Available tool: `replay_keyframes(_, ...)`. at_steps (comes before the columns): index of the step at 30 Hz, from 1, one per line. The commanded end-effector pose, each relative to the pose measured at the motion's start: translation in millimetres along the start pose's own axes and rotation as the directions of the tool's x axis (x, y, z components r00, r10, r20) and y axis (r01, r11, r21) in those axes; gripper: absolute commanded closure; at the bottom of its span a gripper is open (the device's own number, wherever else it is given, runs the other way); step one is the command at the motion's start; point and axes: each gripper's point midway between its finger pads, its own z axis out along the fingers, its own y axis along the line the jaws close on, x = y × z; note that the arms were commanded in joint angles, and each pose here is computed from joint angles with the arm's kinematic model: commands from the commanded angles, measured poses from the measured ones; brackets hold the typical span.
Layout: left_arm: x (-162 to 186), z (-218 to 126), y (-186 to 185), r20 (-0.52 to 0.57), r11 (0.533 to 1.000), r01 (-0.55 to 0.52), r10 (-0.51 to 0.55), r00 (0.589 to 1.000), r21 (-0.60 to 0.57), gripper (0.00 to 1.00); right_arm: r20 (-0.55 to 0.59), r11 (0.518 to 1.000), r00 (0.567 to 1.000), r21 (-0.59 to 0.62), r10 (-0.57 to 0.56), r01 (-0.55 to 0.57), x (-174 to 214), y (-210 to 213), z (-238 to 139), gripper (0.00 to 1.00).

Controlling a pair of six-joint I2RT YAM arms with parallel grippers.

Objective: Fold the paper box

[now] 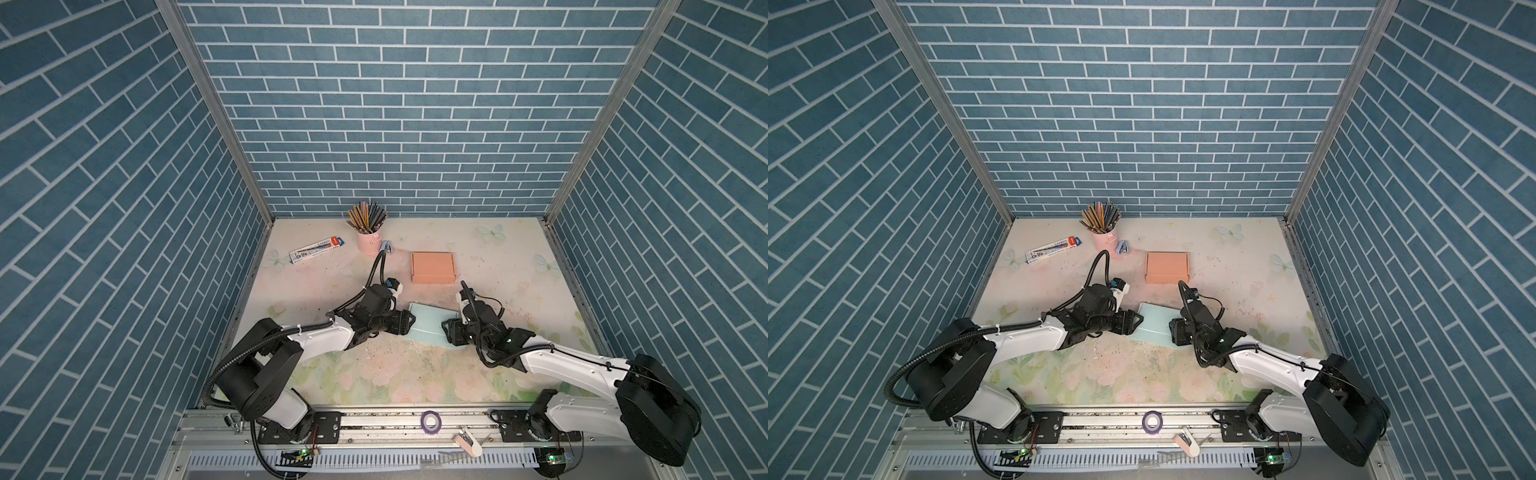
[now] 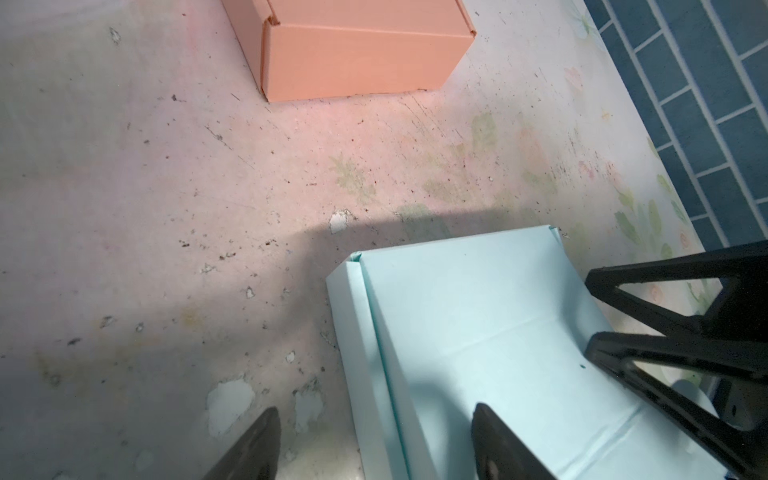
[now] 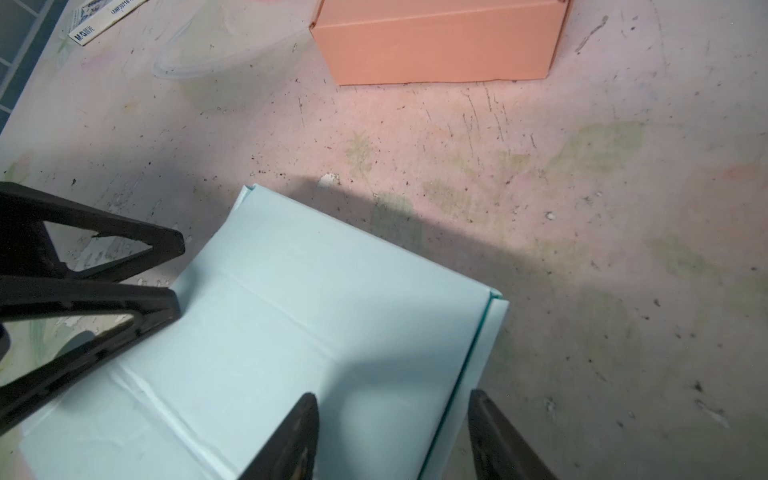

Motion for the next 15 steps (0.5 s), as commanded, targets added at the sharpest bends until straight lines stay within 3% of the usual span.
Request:
replay_keyframes(1,5,3,7,0.004,1.000,0.016,-0.016,1.000,-0.010,0.29,-0.045,0.999,0.999,0.032,0.027,-0.026,16,-11,1,0.42)
replay_keyframes(15,24,10,17,-0.027,0.999,0.034,-0.035,0.999,-0.025,0.35,-0.063,0.999,0.998,0.042,0.029,-0.026,20,-13,5,0.42)
